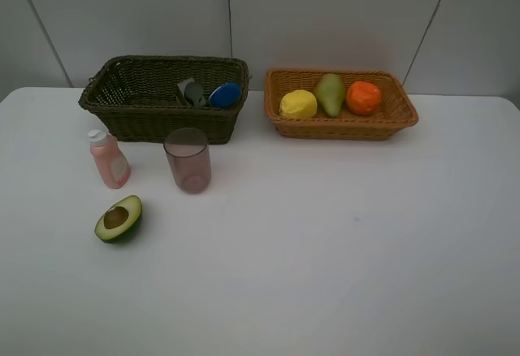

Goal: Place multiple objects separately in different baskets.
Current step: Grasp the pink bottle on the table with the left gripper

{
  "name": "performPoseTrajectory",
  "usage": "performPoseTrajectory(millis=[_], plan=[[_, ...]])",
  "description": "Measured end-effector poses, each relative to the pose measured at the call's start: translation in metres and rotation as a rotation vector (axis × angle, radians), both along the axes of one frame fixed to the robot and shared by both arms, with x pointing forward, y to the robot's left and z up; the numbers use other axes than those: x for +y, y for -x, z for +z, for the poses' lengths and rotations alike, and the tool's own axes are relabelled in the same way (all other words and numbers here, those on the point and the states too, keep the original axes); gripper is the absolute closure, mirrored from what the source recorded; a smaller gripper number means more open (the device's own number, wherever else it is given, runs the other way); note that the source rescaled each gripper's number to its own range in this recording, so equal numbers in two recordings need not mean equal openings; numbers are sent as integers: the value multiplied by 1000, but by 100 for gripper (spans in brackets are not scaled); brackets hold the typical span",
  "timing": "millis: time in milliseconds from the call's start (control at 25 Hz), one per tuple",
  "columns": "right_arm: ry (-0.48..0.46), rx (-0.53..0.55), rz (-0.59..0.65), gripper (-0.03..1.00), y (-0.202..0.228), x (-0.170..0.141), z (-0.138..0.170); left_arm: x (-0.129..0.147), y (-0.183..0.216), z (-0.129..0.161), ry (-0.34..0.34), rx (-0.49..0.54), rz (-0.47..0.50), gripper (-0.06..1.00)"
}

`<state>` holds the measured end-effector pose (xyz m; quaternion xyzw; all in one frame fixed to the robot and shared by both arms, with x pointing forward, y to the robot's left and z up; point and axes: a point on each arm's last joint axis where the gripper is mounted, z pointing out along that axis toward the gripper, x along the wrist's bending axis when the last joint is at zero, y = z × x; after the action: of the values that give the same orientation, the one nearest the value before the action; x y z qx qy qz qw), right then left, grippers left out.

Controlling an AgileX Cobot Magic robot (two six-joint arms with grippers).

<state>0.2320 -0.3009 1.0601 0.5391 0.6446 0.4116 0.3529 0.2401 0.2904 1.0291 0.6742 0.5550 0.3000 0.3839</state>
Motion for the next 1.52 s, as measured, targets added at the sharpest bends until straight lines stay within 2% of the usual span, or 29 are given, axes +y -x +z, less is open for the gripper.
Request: performPoseTrajectory(millis=[1520], plan=[[-4, 1, -4, -3, 0, 0, 0, 0, 0, 0, 0, 0, 0, -5]])
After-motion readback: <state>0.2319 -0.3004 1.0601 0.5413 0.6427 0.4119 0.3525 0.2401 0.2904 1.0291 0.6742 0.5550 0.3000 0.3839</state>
